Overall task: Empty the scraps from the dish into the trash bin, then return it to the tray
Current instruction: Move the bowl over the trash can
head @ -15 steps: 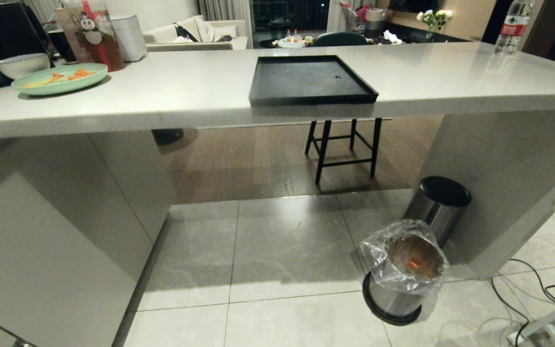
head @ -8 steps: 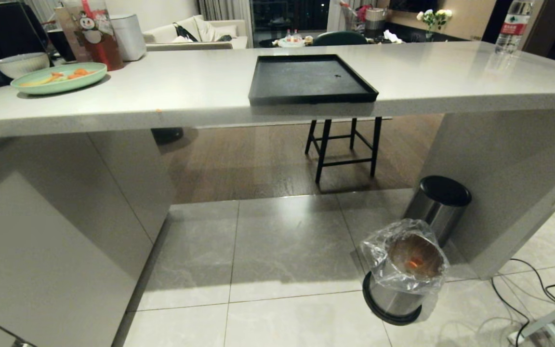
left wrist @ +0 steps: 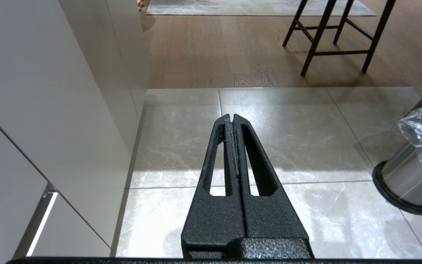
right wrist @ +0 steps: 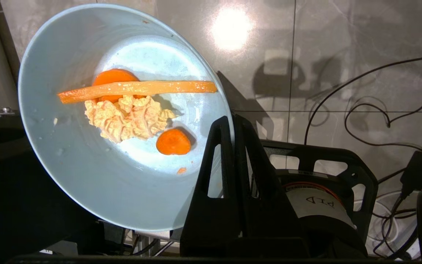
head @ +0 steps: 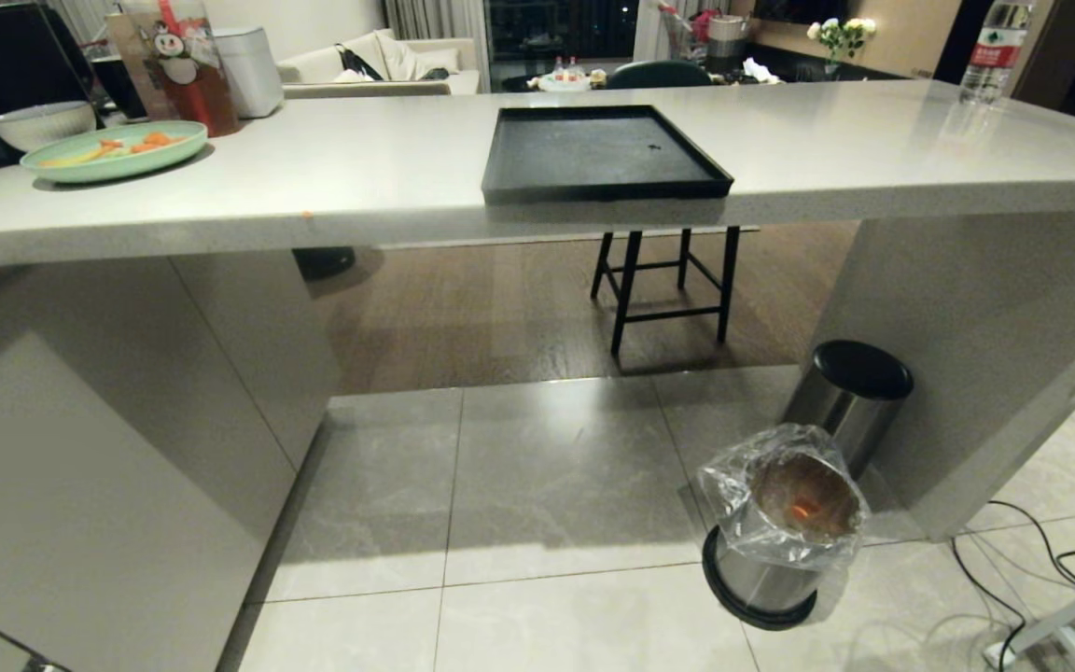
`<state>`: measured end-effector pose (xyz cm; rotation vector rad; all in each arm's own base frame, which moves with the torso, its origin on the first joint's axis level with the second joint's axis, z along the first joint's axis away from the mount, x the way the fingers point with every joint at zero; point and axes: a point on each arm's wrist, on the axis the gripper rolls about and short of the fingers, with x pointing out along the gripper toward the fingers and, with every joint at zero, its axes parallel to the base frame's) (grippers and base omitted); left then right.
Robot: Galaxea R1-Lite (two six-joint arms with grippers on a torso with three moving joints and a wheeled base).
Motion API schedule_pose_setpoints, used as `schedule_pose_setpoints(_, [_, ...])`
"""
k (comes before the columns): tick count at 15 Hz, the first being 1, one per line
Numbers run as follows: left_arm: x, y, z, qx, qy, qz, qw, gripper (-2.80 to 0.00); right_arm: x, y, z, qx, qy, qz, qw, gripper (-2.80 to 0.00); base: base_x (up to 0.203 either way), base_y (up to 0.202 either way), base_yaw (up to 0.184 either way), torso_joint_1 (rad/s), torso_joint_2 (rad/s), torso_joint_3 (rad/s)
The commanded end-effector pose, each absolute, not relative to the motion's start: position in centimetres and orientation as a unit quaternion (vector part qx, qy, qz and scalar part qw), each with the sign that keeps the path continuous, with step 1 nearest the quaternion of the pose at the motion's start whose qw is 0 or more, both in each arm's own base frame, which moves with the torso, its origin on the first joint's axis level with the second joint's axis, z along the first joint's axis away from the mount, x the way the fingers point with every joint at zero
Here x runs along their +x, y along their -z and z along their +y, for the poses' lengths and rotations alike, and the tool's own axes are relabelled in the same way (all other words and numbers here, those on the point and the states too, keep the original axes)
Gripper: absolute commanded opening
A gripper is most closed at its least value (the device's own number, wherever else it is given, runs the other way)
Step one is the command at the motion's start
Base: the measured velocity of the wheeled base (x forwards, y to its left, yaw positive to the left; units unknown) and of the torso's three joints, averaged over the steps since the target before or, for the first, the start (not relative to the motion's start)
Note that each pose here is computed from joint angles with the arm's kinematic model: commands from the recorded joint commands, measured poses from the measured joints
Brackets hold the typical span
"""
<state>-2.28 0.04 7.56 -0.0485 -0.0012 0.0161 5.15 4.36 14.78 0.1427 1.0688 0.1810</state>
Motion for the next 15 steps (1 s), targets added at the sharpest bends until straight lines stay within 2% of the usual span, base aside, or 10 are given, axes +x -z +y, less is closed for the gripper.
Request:
schedule_pose_setpoints(1, [-2.27,-7.57,0.04,-0.025,-0.008,0.000,1.000,-2.80,5.20,-14.78,4.40,0.070,-0.082,0.510,0.853,-2.80,0.000,0.000,0.000,0.000,0.00,0.000])
schedule_pose_setpoints(15, [-2.27,-7.57,0.04,-0.025,-0.008,0.000,1.000,-2.80,5.02,-14.41,4.24,0.068,-0.078,0.516,0.850,-2.80,0.000,0.000,0.000,0.000,0.00,0.000])
